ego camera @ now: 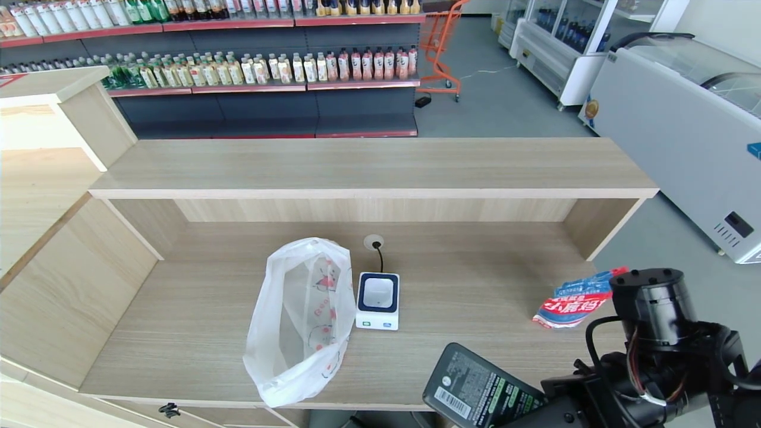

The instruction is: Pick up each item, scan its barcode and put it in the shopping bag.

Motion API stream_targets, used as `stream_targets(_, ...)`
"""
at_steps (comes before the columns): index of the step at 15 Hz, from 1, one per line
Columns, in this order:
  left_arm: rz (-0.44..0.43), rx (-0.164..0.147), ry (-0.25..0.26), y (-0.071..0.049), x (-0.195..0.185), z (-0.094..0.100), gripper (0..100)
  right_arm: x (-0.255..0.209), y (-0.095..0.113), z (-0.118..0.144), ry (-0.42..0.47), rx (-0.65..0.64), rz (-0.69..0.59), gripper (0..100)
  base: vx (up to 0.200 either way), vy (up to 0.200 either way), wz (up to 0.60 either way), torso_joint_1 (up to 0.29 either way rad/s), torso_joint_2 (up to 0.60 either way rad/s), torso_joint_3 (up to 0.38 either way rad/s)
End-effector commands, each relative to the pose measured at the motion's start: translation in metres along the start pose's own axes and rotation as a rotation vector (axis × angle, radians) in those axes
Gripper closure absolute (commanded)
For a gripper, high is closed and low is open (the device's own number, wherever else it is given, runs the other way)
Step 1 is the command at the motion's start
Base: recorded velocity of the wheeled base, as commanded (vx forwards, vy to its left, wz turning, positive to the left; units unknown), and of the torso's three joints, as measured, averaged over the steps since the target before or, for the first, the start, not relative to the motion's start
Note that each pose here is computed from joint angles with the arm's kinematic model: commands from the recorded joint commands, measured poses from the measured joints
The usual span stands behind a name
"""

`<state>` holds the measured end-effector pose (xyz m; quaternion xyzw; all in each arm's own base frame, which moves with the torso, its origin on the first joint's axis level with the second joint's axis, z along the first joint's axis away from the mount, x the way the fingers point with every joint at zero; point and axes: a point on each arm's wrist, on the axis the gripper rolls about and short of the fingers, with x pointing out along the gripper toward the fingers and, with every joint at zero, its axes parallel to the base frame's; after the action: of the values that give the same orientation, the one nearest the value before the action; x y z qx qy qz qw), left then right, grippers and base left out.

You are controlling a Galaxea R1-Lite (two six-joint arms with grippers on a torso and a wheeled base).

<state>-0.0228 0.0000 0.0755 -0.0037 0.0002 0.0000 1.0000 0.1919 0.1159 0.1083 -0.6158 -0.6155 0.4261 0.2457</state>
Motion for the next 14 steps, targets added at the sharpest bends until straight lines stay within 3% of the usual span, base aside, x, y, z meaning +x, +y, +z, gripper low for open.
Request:
stream_targets(1,0.0,0.0,0.0,0.0,0.0,0.0,0,-0.004,0.008,-0.002,0.016,0.017,0.015,100,0.0,0.0,0.0,0.0,0.0,0.0)
stream_targets(8,0.0,0.0,0.0,0.0,0.0,0.0,0,0.008,0.01,-0.022,0.011,-0.073,-0.01,100,0.0,0.0,0.0,0.0,0.0,0.0)
stream_targets(14,0.0,0.0,0.0,0.0,0.0,0.0,0,0.017,0.014,-0.027,-0.009,-0.072,-0.021,100,0.0,0.0,0.0,0.0,0.0,0.0)
